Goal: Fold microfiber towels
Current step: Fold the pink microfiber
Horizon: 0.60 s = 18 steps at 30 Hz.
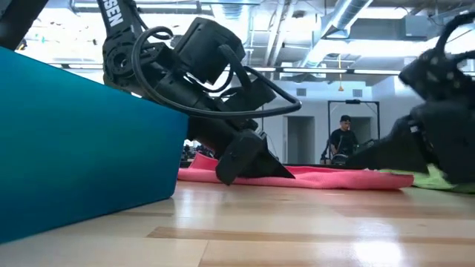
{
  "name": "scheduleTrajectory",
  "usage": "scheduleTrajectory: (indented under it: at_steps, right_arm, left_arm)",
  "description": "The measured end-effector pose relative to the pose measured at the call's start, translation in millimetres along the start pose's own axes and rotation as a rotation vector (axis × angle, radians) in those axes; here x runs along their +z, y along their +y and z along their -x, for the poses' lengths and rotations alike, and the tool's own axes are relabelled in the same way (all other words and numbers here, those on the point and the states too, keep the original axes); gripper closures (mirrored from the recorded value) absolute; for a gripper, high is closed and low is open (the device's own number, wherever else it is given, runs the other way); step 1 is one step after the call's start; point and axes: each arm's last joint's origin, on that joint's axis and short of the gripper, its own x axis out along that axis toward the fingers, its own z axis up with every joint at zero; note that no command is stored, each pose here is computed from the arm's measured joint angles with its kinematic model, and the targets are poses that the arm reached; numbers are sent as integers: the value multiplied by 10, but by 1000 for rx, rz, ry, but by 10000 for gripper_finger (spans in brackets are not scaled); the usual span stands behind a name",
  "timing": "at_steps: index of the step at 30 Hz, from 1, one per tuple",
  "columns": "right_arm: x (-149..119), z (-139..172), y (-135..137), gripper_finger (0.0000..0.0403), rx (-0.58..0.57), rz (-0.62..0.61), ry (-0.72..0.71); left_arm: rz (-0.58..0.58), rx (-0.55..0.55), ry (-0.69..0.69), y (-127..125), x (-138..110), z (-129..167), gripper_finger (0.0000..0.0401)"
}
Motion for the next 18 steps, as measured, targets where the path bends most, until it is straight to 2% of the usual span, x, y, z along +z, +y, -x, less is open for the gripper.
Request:
scheduleTrajectory:
  at_steps: [3,6,10,14,18]
  right_arm:
    - [-130,-41,24,337,66,-27,64]
    - [-231,-9,43,337,56,-100,69]
    - [-291,72,52,337,41,-96,57]
    - [-242,139,33,337,32,-56,47]
    - [-26,171,15,337,-14,14,-28]
  left_arm:
    - [-12,0,-2,0,2,0,397]
    - [-26,16,-6,13,35,25,397]
    - [-20,34,-53,64,215,136,397]
    - [-22,26,-65,69,315,214,397]
    - [-43,32,1,52,224,210,397]
